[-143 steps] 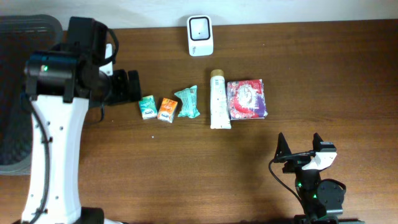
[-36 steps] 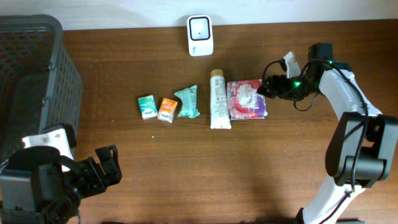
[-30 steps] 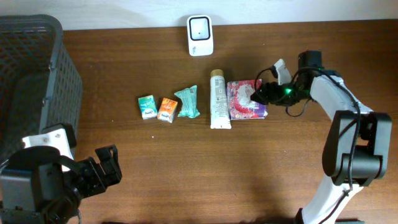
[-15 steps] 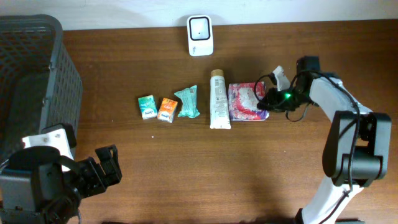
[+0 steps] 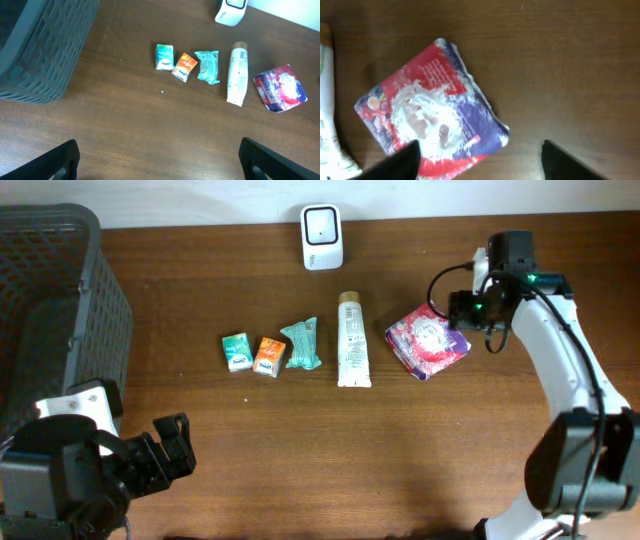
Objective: Scan the item barcode
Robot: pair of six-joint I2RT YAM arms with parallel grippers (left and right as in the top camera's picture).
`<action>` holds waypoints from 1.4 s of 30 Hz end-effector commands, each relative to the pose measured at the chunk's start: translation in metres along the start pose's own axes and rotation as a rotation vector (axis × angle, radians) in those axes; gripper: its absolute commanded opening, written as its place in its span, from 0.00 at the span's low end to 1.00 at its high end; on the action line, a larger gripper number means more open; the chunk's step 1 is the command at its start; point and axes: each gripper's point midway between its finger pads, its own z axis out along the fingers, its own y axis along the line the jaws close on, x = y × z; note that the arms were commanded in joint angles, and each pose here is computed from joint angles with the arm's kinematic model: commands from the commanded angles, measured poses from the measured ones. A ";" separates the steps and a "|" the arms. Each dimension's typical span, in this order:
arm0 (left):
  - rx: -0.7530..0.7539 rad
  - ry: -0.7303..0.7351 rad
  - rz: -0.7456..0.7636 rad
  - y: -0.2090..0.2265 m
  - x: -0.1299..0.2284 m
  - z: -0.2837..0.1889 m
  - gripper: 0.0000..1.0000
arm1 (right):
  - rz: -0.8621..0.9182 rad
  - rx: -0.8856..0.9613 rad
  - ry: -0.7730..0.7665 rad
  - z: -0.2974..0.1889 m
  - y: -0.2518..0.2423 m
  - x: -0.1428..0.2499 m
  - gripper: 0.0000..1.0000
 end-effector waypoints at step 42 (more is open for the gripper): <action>-0.012 -0.004 -0.006 0.002 0.000 0.000 0.99 | 0.115 0.555 0.045 0.003 -0.043 0.035 0.12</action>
